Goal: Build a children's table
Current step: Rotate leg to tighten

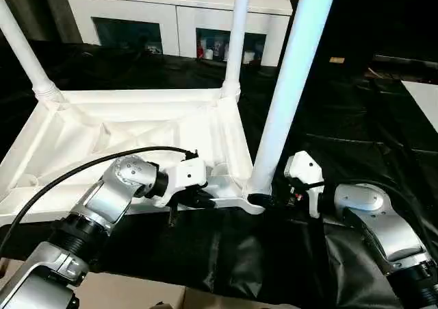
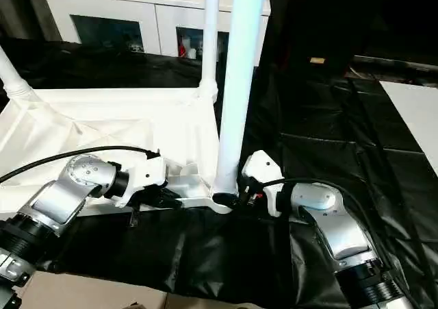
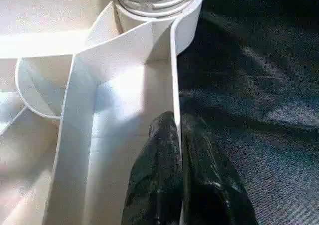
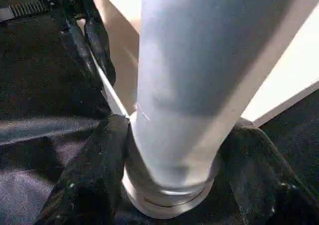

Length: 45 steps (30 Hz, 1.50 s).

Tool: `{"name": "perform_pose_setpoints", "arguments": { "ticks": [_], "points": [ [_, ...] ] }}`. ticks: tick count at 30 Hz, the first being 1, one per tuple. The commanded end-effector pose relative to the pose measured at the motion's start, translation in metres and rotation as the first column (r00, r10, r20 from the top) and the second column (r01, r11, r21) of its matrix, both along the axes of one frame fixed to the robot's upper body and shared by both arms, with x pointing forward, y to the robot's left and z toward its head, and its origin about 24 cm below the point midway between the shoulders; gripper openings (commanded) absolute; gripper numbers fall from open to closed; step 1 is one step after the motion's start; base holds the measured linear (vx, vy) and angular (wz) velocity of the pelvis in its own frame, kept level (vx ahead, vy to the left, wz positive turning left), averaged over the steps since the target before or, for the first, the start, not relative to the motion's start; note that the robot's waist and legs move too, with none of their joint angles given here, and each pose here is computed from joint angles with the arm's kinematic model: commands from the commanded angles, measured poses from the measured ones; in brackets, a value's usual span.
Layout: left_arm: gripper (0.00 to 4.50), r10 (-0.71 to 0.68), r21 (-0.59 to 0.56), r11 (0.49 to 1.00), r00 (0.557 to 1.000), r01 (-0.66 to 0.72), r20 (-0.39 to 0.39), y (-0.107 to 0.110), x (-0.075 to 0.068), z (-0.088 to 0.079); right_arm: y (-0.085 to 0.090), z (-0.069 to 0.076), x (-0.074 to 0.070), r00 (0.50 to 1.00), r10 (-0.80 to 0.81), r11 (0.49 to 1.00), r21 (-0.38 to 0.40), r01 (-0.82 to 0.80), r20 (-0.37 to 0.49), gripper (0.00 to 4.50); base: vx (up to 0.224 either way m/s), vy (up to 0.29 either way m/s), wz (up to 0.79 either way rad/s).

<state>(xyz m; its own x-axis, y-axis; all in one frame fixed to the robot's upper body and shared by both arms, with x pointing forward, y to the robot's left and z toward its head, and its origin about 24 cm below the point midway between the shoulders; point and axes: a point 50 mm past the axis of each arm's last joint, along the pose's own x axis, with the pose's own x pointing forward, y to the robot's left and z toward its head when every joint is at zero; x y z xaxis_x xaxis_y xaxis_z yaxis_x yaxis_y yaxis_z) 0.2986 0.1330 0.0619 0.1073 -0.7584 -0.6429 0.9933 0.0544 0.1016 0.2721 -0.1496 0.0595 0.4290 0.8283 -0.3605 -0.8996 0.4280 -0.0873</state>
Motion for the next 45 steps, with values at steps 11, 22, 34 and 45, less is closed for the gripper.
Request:
{"name": "perform_pose_setpoints", "arguments": {
  "ticks": [11,22,34,45],
  "points": [
    [0.00,0.409,-0.121,0.906,0.912,-0.406,0.007,-0.053,0.028,-0.009,0.034,-0.057,0.038,0.673,-0.715,0.691,-0.044,0.722,-0.186,2.45,0.000,0.000,0.00],
    [0.00,0.529,-0.125,0.847,0.841,-0.516,0.111,-0.076,0.041,-0.008,0.082,-0.033,0.057,0.670,-0.721,0.661,0.114,0.742,-0.178,3.13,0.000,0.000,0.00],
    [0.00,0.385,-0.050,0.923,0.917,-0.382,0.105,-0.043,0.032,-0.014,0.012,-0.008,0.041,0.836,-0.549,0.828,0.141,0.543,0.005,3.64,0.000,0.000,0.00],
    [0.00,-0.074,0.050,0.996,0.997,0.075,-0.018,-0.014,-0.004,-0.007,-0.012,0.005,0.001,0.996,-0.093,0.994,0.052,0.093,-0.004,3.64,0.000,0.000,0.00]
  ]
}}
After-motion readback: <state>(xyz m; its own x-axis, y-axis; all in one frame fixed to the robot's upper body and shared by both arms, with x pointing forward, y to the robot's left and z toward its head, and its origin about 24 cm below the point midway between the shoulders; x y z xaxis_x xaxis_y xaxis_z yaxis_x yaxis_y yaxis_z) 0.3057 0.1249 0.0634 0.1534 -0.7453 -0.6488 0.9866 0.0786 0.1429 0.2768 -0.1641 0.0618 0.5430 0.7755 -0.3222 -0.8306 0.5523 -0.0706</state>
